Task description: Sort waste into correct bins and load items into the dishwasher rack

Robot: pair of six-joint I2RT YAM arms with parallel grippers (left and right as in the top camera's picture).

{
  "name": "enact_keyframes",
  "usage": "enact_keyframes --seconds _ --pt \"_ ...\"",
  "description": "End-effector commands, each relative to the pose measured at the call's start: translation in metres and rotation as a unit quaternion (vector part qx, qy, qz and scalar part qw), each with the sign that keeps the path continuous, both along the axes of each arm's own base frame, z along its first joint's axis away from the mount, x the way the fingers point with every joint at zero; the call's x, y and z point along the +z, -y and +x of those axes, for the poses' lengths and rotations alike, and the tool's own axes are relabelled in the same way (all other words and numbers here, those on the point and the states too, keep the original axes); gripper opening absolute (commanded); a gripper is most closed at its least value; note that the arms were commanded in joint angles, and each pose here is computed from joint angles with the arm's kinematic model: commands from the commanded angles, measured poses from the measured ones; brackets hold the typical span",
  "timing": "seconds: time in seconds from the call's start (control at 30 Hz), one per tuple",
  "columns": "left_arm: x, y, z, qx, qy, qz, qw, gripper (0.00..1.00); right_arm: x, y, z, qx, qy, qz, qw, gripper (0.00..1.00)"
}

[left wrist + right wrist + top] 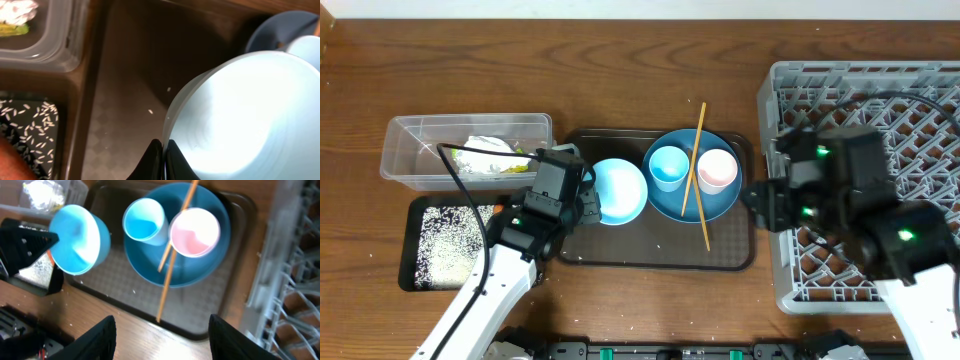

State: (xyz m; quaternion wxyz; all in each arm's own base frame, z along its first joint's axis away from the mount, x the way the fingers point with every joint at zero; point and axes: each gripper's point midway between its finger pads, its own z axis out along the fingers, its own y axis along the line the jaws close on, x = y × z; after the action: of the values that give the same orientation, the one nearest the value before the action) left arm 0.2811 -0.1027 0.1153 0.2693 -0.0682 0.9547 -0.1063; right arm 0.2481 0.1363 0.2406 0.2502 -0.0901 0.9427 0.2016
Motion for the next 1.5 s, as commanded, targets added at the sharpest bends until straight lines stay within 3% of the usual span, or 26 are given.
enact_keyframes --seconds 0.0,0.33,0.7,1.17,1.27,1.4,1.47 --pt "0.009 0.009 0.0 -0.03 0.016 0.004 0.999 0.06 -0.005 -0.016 0.009 -0.01 -0.002 -0.015 1.0 0.58" --pt "0.01 0.017 -0.002 -0.056 0.02 0.011 0.998 0.06 -0.045 -0.076 0.042 0.024 0.033 -0.085 0.996 0.56" --pt "0.01 0.017 -0.002 -0.056 0.02 0.011 0.998 0.06 -0.108 -0.131 0.058 0.07 0.003 -0.095 0.993 0.55" --pt "0.01 0.017 -0.002 -0.056 0.02 0.011 0.998 0.06 -0.115 -0.154 0.057 0.093 0.008 -0.076 0.993 0.52" --pt "0.01 0.017 -0.002 -0.056 0.021 0.011 0.998 0.06 -0.115 -0.154 0.056 0.094 0.007 -0.076 0.993 0.49" --pt "0.01 0.017 -0.002 -0.056 0.021 0.011 0.998 0.06 -0.118 -0.153 0.052 0.093 -0.001 -0.08 0.992 0.37" --pt "0.01 0.017 -0.002 -0.056 0.021 0.011 0.998 0.06 -0.122 -0.156 0.05 0.09 -0.008 -0.079 0.993 0.37"
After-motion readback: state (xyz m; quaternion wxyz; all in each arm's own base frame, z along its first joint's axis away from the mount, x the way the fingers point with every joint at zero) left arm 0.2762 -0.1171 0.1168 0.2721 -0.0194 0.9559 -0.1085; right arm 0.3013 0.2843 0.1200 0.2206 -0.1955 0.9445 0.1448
